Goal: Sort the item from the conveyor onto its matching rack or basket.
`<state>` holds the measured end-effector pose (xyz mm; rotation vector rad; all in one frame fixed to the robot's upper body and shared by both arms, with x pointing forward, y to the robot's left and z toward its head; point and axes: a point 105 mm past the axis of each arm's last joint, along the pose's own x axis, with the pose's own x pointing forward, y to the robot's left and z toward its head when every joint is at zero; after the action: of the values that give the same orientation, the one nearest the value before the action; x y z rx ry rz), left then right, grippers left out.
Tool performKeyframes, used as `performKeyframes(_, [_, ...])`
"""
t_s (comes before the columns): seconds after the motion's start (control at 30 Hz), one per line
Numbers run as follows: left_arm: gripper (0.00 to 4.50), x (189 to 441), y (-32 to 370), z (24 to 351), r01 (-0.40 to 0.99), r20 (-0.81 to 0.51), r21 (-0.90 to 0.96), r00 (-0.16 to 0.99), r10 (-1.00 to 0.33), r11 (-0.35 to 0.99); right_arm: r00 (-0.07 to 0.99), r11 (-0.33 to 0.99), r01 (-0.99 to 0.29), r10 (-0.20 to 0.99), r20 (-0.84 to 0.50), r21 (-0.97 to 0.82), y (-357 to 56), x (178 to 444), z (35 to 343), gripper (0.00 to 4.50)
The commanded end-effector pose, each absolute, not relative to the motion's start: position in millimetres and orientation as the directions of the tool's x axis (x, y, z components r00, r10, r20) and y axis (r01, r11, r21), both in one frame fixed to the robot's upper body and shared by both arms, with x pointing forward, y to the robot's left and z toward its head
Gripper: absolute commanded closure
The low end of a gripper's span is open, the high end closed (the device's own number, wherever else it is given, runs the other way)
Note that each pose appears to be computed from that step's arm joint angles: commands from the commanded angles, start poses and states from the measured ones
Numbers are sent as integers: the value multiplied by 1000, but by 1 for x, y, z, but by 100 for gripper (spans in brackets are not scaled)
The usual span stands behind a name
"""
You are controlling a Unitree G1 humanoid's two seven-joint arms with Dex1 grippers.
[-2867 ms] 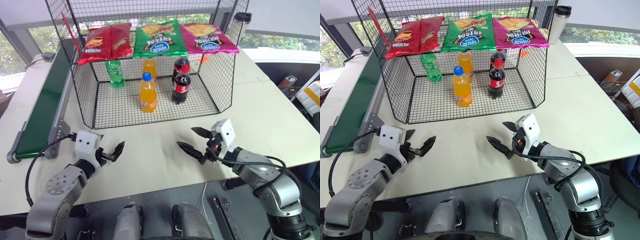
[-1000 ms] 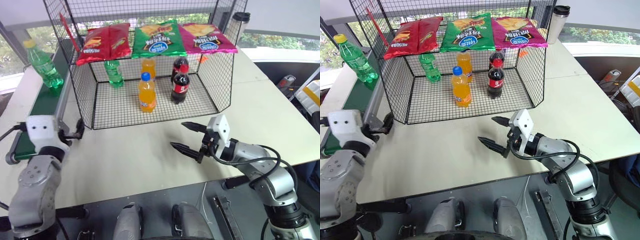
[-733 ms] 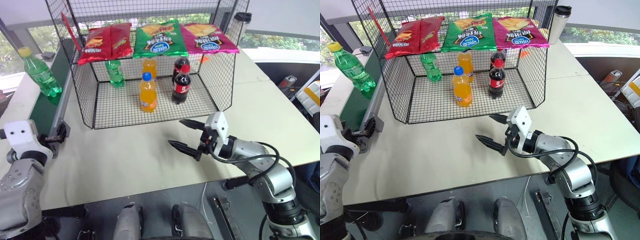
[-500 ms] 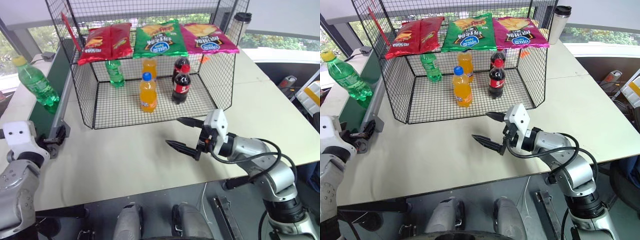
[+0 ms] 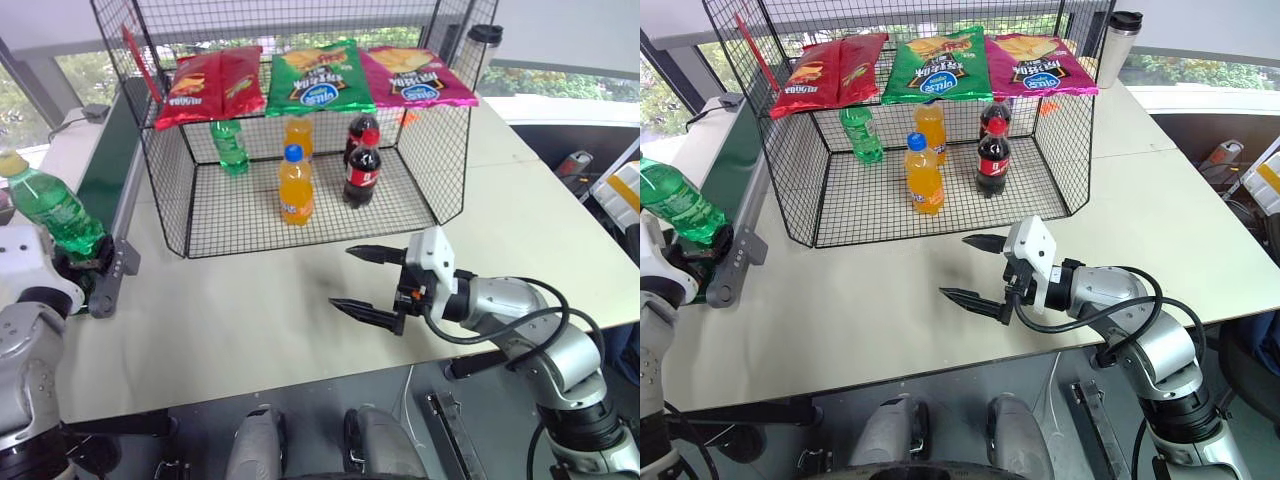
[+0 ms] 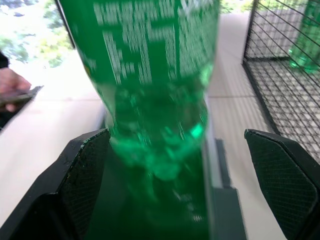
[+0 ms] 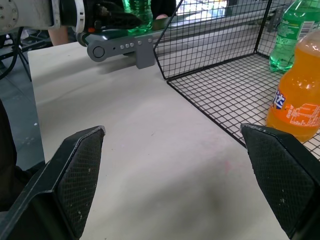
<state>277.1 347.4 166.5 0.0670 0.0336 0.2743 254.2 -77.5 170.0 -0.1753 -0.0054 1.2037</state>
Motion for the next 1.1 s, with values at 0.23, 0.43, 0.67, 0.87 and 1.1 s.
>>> performKeyframes(0.23, [3, 273, 352, 180, -305, 50, 94, 952, 302, 948, 374, 358, -919, 925, -72, -165, -78, 254, 174, 0])
performKeyframes(0.43, [175, 273, 346, 185, -254, 85, 62, 965, 249, 965, 382, 367, -916, 921, -77, -162, -80, 254, 170, 0])
performKeyframes(0.67, [174, 275, 339, 208, -196, 140, 38, 972, 189, 980, 383, 367, -916, 920, -80, -161, -82, 253, 167, 0])
performKeyframes(0.87, [174, 277, 332, 227, -75, 120, 114, 991, 61, 991, 385, 370, -916, 920, -74, -157, -84, 252, 168, 0])
performKeyframes(1.1, [174, 272, 269, 236, 362, -33, 155, 932, -361, 919, 409, 395, -906, 909, -75, -154, -87, 255, 168, 0])
